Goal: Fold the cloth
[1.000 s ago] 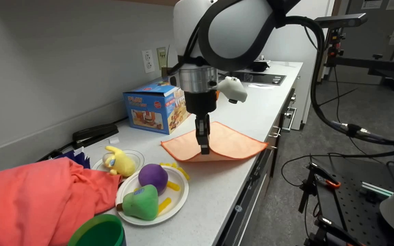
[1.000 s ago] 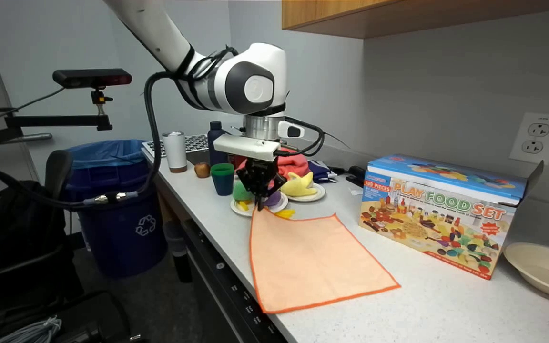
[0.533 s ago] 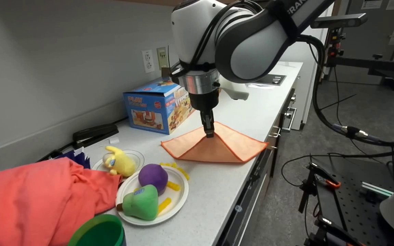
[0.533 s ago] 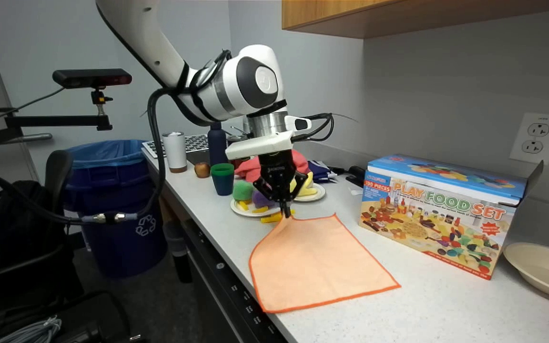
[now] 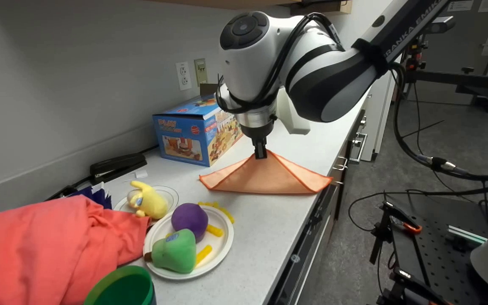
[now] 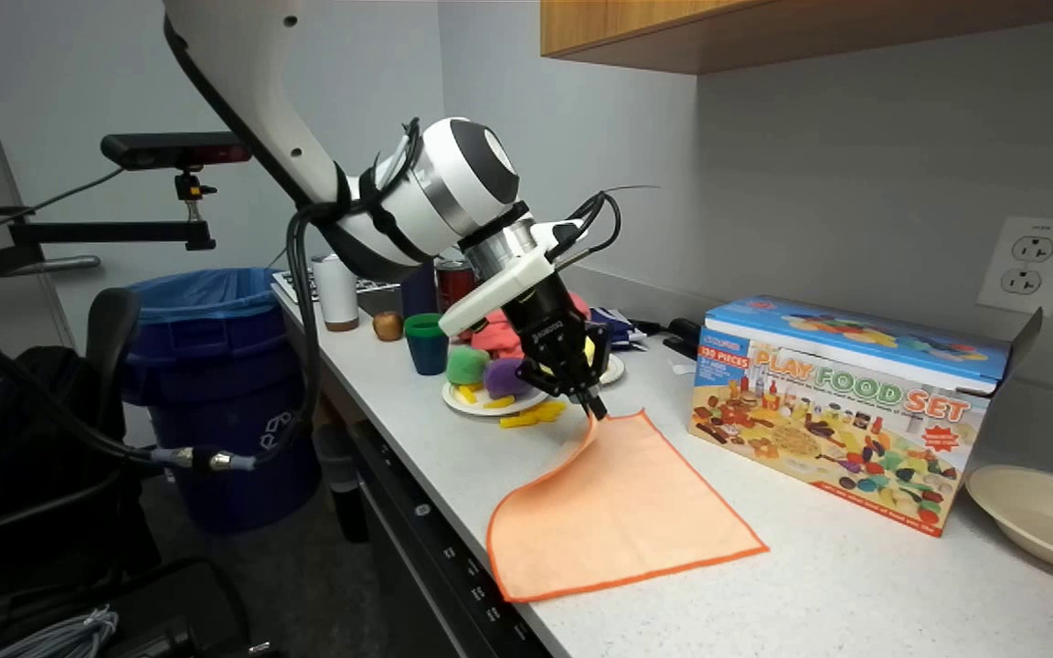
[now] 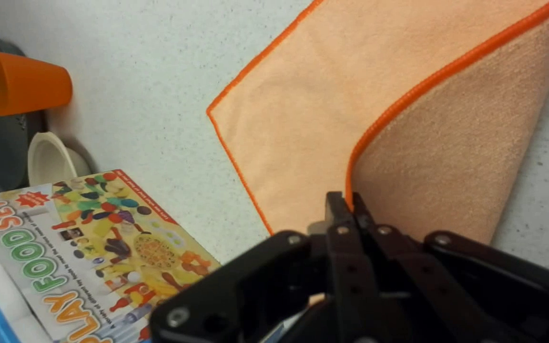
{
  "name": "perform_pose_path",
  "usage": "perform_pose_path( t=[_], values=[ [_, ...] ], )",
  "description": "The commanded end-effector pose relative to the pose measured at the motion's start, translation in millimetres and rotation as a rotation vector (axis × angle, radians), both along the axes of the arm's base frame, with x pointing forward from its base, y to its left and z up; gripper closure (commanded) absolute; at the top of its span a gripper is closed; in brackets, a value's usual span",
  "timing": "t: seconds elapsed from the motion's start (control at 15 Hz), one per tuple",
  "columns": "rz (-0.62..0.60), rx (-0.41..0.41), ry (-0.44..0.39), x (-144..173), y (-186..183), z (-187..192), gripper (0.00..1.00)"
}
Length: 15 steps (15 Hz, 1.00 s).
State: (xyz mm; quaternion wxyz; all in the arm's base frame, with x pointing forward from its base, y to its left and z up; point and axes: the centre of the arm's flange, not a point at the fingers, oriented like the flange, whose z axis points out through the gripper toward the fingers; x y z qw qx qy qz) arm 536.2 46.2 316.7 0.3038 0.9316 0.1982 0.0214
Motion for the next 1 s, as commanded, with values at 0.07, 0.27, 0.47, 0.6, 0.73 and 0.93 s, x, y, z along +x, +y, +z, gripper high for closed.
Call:
perform_pose_path(
  t=[0.07, 0.27, 0.47, 0.6, 0.73, 0.93],
  values=[
    [-0.073, -0.002, -0.048, -3, 8, 5, 0.99],
    [-0.053, 0.010, -0.041, -1, 4, 0, 0.98],
    [-0.056, 0.010, -0.043, -1, 4, 0, 0.98],
    [-0.056, 0.010, -0.043, -1, 4, 0, 0.99],
    [-0.112, -0.016, -0.050, 11, -14, -2, 0.99],
    [-0.192, -0.058, -0.096, 27, -51, 4, 0.99]
  ],
)
